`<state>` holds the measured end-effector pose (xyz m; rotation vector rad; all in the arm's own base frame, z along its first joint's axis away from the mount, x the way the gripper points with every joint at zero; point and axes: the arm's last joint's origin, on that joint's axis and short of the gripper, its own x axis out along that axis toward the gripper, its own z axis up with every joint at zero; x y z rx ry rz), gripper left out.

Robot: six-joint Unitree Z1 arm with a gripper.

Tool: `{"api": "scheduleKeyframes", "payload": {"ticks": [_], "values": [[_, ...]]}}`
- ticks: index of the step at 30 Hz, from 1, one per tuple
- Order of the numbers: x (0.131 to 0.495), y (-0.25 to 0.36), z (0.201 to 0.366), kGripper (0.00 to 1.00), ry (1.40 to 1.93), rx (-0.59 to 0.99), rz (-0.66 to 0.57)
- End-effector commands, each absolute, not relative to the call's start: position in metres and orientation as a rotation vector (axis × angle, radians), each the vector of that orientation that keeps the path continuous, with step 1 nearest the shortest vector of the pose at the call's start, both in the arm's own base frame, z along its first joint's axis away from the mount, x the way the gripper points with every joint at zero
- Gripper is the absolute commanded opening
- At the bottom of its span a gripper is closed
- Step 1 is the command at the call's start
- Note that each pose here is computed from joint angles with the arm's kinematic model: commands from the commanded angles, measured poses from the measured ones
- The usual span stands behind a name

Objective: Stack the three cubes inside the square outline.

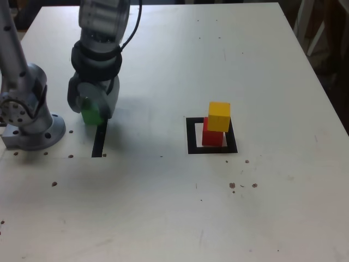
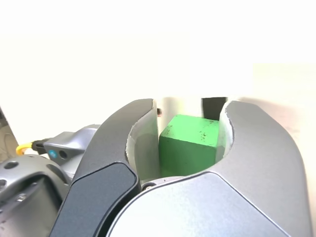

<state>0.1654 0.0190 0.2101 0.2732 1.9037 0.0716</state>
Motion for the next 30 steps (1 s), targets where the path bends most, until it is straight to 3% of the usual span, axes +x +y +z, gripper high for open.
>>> {"api": "scheduleKeyframes", "payload": {"ticks": [1,5,12,17,30], "values": [[0.17,0.019,0.213,0.33,1.903,0.266,0.07],[0.188,0.015,0.231,0.33,1.872,0.272,0.056],[0.232,0.001,0.283,0.33,1.808,0.316,0.028],[0.259,-0.004,0.31,0.33,1.773,0.318,0.028],[0.315,-0.017,0.342,0.33,1.707,0.349,0.011]]}}
